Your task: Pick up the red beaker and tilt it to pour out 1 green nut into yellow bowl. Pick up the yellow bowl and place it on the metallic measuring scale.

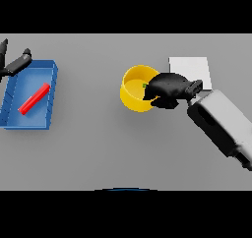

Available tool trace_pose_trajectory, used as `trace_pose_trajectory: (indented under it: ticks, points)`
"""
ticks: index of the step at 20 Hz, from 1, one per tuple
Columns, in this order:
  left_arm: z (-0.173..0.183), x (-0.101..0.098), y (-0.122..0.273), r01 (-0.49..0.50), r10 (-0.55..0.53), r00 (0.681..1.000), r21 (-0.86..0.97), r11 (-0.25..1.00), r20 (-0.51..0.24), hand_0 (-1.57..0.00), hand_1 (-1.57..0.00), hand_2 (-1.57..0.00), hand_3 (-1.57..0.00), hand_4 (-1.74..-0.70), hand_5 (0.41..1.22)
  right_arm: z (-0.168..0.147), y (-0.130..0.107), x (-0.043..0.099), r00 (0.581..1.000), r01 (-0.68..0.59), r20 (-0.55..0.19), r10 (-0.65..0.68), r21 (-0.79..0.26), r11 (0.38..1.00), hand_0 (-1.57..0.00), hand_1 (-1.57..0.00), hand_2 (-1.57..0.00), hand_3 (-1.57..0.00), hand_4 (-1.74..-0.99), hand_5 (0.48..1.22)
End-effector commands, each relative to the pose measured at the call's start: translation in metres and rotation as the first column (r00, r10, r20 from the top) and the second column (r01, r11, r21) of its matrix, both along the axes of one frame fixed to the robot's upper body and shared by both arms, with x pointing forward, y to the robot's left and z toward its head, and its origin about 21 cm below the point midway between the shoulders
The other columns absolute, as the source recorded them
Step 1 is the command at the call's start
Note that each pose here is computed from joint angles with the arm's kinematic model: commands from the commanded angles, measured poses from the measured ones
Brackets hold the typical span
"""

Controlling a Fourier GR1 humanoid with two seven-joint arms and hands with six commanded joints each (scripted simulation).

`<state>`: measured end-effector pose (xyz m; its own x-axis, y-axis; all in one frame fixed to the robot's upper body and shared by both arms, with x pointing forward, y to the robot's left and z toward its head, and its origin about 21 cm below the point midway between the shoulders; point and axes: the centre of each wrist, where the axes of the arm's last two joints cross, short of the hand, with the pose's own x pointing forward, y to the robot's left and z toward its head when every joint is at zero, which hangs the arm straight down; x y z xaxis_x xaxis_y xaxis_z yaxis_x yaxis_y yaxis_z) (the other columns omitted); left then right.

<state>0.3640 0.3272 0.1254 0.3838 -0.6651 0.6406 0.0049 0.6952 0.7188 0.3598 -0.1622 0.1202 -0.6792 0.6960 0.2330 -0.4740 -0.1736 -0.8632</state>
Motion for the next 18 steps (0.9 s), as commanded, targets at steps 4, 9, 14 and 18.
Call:
trace_pose_trajectory:
  ticks: [4,9,14,18]
  points:
    - [0.004,0.000,0.002,-0.003,0.003,1.000,0.004,1.000,0.007,0.00,0.00,0.00,0.00,-0.79,0.753,0.007,-0.020,0.013,0.992,0.103,0.079,-0.100,-0.029,0.994,-1.51,-1.55,-1.57,-1.32,-1.723,1.220]
    - [0.006,0.002,0.005,-0.022,0.022,1.000,-0.002,1.000,-0.002,0.00,0.00,0.00,0.00,-0.80,0.757,0.015,-0.049,0.029,0.975,0.190,0.120,-0.185,-0.037,0.981,-1.55,-1.56,-1.57,-1.41,-1.725,1.221]
    - [0.004,0.001,0.007,-0.012,0.012,1.000,-0.006,1.000,-0.003,0.00,0.00,0.00,0.00,-0.80,0.753,0.015,-0.064,0.045,0.961,0.247,0.141,-0.237,-0.055,0.967,-1.56,-1.57,-1.57,-1.27,-1.723,1.221]
    - [0.007,-0.003,0.005,-0.037,0.037,0.999,-0.021,0.999,-0.003,0.00,0.00,0.00,0.00,-0.82,0.762,-0.001,-0.091,0.056,0.922,0.375,0.139,-0.362,-0.085,0.923,-1.54,-1.46,-1.53,-1.45,-1.727,1.221]
